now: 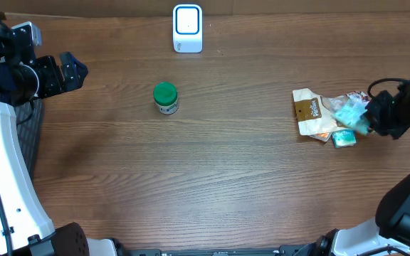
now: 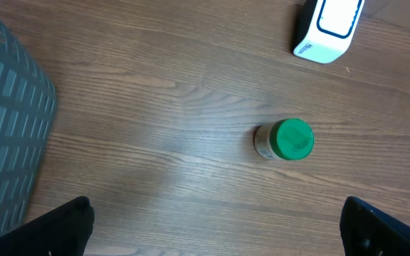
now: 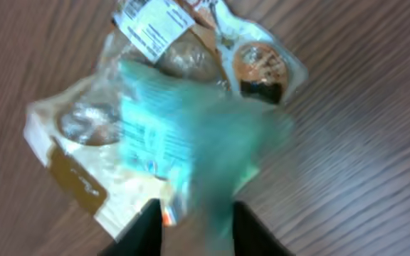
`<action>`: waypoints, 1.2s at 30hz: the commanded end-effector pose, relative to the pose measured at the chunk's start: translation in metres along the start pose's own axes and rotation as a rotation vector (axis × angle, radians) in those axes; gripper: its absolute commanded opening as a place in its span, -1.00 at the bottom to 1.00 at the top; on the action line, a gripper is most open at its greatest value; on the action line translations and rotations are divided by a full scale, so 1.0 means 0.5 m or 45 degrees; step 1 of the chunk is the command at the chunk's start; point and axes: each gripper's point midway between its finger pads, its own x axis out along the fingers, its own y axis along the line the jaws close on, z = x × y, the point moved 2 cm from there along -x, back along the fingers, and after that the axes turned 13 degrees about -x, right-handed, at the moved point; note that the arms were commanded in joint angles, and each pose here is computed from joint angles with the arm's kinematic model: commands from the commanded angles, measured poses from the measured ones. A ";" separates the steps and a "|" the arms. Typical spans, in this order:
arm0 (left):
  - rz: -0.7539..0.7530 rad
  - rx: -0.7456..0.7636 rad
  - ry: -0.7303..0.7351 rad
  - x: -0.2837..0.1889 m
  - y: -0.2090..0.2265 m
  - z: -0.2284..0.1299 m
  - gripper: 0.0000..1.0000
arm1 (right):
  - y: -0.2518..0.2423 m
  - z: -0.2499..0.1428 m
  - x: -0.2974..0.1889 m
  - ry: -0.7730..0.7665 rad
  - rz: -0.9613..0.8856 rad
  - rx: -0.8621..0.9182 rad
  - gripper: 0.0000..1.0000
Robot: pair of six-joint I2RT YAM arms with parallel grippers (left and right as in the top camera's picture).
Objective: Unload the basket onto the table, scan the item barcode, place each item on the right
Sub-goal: 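Carry the green packet right and drop it beside the other packs, then move the right gripper over the green-lidded jar and grasp it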
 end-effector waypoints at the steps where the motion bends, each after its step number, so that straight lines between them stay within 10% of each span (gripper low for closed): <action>1: -0.008 0.029 -0.003 0.000 -0.006 0.001 1.00 | 0.001 0.003 -0.010 -0.029 0.022 0.015 -0.20; 18: -0.008 0.029 -0.003 0.000 -0.006 0.001 1.00 | 0.216 -0.032 -0.094 0.012 0.337 -0.364 -0.16; 24: -0.008 0.029 -0.003 0.000 -0.006 0.001 1.00 | 0.448 -0.104 -0.114 -0.101 0.488 -0.787 0.20; 26: -0.008 0.029 -0.003 0.000 -0.006 0.001 0.99 | 0.523 -0.128 -0.122 -0.175 0.563 -0.912 1.00; 36: -0.008 0.029 -0.003 0.000 -0.006 0.001 1.00 | 0.801 -0.281 -0.122 -0.439 0.818 -1.270 1.00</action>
